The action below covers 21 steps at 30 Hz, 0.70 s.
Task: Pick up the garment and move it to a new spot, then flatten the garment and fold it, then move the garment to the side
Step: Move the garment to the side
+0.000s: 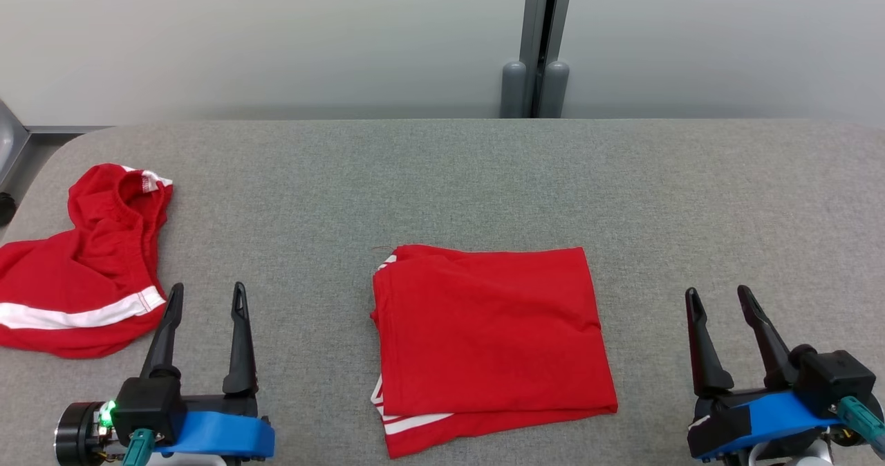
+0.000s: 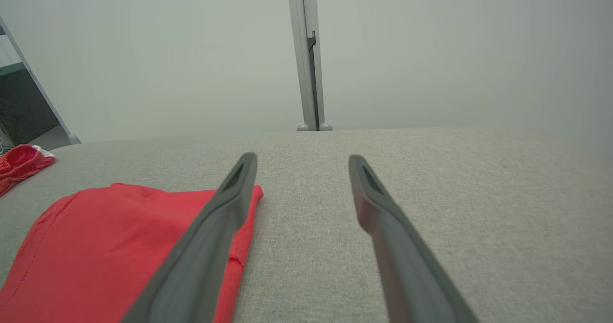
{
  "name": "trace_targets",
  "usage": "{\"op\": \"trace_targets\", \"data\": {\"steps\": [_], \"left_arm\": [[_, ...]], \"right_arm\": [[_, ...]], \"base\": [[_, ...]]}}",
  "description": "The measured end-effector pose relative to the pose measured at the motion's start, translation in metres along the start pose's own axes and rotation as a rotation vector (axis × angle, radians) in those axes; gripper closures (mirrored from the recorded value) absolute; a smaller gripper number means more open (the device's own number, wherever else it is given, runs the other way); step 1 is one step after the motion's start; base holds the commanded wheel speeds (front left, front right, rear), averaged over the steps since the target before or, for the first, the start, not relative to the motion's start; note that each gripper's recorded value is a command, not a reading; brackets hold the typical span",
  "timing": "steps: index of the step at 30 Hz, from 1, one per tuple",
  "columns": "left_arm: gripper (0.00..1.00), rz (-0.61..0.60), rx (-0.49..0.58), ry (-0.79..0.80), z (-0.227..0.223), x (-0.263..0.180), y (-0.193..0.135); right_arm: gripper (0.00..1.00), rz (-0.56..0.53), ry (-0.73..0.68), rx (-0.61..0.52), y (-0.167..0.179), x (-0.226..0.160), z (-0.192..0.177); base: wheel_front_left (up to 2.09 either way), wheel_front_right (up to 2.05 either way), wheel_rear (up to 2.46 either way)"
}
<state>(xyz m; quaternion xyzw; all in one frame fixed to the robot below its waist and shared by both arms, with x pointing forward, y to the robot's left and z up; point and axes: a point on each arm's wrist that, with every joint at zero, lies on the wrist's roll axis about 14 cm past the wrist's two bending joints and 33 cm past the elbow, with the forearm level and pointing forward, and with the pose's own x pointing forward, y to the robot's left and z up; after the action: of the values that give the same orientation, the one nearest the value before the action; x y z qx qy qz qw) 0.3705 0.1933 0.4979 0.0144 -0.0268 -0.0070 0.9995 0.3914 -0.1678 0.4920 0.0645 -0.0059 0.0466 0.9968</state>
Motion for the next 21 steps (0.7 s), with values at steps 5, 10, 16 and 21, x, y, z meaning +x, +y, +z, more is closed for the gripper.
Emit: {"op": "trace_targets", "data": {"steps": [5, 10, 16, 21], "left_arm": [[0.0, 0.003, 0.003, 0.007, -0.002, -0.001, 0.001], [0.0, 0.007, 0.007, 0.016, -0.005, 0.0, 0.003], [0.0, 0.017, 0.005, 0.022, -0.007, 0.004, 0.006], [0.0, 0.031, 0.01, 0.028, -0.009, 0.007, 0.012]], "right_arm": [[0.0, -0.001, 0.014, 0.001, 0.0, 0.0, -0.004], [0.0, 0.037, 0.035, -0.015, 0.011, 0.009, -0.006], [0.0, 0.136, 0.031, -0.055, 0.038, 0.042, 0.008], [0.0, 0.188, 0.125, -0.087, 0.05, 0.06, -0.008]], "base": [[0.0, 0.0, 0.0], [0.0, 0.0, 0.0], [0.0, 0.0, 0.0], [0.0, 0.0, 0.0]]}}
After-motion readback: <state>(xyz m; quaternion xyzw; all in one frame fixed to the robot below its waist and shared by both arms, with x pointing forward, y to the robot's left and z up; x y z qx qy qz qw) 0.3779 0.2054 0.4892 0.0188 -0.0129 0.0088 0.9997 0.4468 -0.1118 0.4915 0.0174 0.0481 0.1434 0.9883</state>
